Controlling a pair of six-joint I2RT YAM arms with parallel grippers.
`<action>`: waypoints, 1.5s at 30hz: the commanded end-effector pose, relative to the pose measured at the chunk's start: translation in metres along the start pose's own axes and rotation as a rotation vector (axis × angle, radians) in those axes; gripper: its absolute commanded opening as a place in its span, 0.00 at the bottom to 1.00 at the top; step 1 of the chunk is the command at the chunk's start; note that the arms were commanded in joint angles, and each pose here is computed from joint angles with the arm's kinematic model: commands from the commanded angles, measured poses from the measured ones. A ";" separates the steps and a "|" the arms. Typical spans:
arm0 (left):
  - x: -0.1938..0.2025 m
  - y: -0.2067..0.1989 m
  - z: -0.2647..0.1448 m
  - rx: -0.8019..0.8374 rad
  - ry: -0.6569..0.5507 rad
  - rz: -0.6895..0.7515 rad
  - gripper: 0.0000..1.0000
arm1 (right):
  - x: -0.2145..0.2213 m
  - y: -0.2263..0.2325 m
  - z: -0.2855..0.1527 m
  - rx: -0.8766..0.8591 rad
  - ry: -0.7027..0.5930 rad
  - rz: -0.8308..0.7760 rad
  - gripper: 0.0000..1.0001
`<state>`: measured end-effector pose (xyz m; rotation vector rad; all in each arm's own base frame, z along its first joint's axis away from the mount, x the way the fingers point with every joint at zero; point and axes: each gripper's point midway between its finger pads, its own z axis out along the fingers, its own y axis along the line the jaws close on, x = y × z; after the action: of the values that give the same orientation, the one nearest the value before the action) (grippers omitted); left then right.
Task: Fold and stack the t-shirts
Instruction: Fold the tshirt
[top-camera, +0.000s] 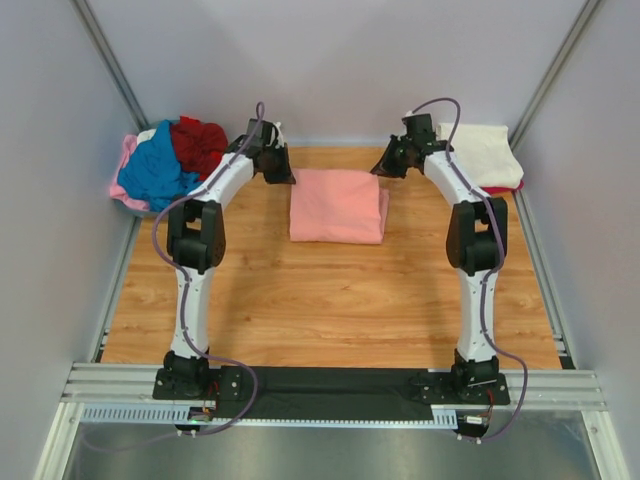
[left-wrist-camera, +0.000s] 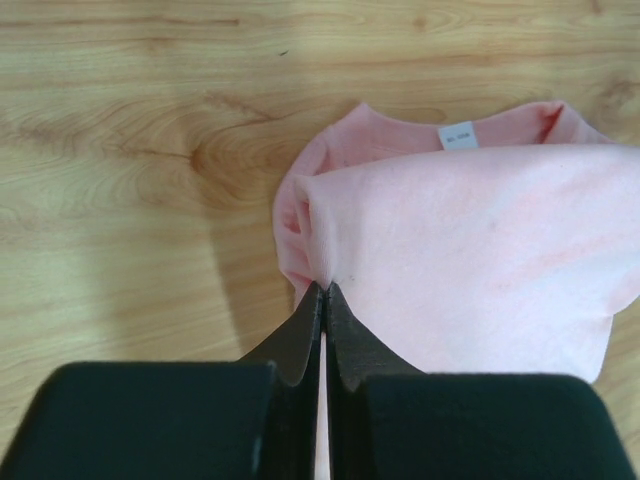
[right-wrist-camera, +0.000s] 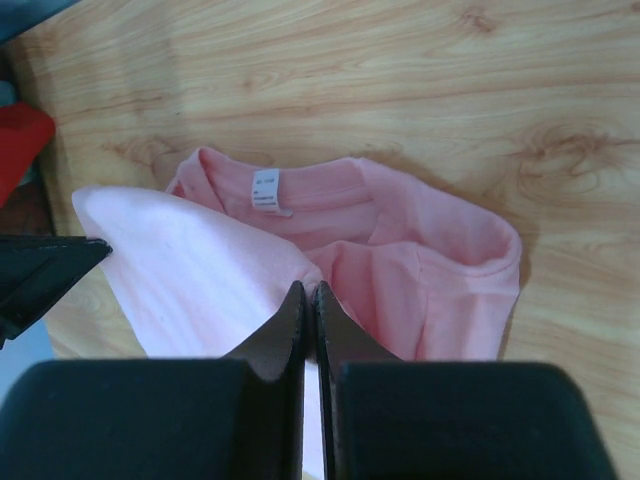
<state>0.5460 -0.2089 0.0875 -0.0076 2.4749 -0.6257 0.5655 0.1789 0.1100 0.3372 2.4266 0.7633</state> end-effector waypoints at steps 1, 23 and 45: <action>-0.022 -0.023 -0.032 0.049 -0.068 0.062 0.00 | -0.007 0.013 -0.028 0.004 -0.040 -0.039 0.00; -0.032 -0.083 -0.010 0.222 -0.062 0.178 0.00 | 0.006 -0.051 -0.053 0.166 -0.053 0.047 0.00; -0.010 -0.104 0.032 0.366 -0.010 0.193 0.70 | 0.045 -0.129 -0.038 0.247 0.043 0.162 0.15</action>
<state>0.5519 -0.3023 0.0798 0.3054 2.3838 -0.9495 0.4807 0.0843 0.0461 0.6311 2.6047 0.5309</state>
